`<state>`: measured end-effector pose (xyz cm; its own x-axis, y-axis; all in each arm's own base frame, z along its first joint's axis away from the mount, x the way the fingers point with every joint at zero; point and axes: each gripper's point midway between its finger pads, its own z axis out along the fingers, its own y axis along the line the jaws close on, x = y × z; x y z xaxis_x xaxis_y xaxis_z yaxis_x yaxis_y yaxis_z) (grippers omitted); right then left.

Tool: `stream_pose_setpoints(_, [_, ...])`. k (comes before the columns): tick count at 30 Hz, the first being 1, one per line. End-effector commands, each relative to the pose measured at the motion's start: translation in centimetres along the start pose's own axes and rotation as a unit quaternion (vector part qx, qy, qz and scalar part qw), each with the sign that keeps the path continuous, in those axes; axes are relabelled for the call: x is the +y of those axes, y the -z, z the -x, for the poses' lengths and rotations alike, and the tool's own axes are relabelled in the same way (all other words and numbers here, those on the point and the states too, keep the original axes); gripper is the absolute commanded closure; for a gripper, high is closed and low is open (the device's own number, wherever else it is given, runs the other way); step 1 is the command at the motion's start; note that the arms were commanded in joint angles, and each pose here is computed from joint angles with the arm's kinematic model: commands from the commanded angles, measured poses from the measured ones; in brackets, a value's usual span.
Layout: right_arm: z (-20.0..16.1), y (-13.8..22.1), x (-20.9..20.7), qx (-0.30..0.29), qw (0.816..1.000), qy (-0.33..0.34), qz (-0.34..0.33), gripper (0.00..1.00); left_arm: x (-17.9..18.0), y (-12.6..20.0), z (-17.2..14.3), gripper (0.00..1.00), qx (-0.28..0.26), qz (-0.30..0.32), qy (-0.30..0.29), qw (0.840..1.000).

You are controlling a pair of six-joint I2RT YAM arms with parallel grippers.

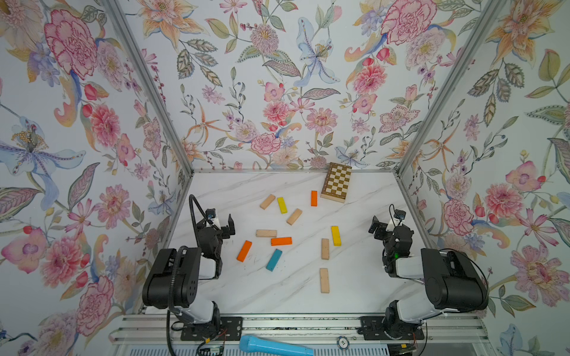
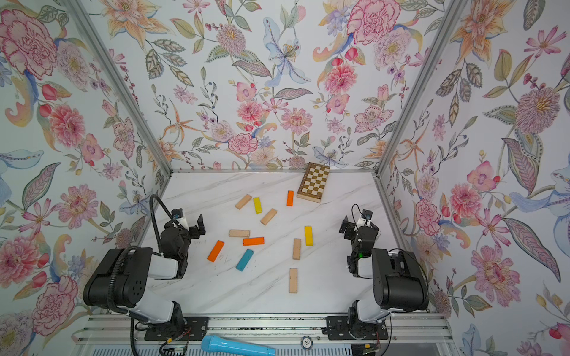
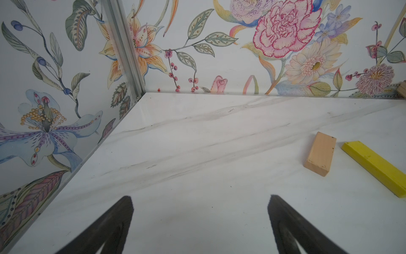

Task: Assemble the number 6 with building blocks
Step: Move the building block to the center of the board.

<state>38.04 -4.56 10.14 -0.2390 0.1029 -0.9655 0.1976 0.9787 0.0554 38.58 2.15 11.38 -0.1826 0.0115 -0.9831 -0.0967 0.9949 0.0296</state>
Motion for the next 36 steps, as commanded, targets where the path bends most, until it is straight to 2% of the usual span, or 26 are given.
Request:
stream_pose_setpoints(1, [0.44, -0.42, 0.03, -0.003, 1.0, -0.006, 0.003, 0.01, -0.11, -0.13, 0.09, 0.01, -0.001, 0.001, -0.007, 1.0])
stream_pose_setpoints(36, [0.64, -0.27, 0.42, -0.005, 1.0, 0.003, 0.003, 0.01, 0.0, -0.26, 0.05, 0.01, 0.004, 0.012, -0.01, 1.0])
